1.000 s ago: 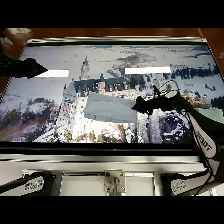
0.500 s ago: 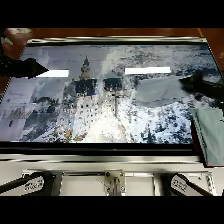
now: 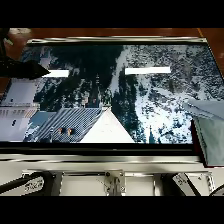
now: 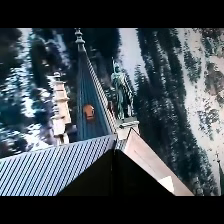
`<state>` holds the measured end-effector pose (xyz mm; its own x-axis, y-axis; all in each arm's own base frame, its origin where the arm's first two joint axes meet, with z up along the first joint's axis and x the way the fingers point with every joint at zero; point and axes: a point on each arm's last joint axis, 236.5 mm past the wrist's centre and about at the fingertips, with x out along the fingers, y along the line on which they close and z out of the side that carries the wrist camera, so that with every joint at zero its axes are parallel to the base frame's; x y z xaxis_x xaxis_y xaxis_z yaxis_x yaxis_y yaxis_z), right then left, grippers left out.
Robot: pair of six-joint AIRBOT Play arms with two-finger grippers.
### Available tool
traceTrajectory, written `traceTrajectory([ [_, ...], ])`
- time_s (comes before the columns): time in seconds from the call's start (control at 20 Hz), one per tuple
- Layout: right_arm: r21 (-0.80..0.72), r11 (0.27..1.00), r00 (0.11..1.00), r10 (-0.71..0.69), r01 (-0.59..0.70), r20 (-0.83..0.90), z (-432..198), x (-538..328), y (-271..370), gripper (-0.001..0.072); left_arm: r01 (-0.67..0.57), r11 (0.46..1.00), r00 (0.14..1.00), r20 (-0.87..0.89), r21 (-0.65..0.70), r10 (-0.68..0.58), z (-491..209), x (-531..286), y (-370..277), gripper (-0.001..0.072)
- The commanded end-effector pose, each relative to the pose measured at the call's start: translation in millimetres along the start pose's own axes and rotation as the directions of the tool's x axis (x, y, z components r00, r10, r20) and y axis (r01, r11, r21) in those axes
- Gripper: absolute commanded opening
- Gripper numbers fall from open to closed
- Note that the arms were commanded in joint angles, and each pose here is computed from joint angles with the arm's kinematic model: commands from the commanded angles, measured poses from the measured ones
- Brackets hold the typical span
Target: Fold the shirts.
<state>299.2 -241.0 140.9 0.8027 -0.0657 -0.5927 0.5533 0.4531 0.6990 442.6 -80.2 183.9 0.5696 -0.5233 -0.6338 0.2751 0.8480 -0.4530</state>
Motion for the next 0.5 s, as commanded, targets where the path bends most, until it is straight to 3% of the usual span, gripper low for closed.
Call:
traceTrajectory([
  [0.0,0.075,0.991,0.991,-0.112,0.107,0.072,20,-33,-51,0.0066,0.006,1.000,1.000,-0.017,0.000,-0.006,-4,0,-2,0.0040],
  [0.2,0.101,0.969,0.968,-0.235,0.226,0.083,23,-52,-91,0.0065,0.017,1.000,0.999,-0.036,0.006,-0.016,-8,1,-7,0.0040],
  [0.45,0.141,0.853,0.863,-0.503,0.503,-0.036,-9,-69,-163,0.0066,0.032,0.999,0.998,-0.047,0.010,-0.031,-11,6,-16,0.0040],
])
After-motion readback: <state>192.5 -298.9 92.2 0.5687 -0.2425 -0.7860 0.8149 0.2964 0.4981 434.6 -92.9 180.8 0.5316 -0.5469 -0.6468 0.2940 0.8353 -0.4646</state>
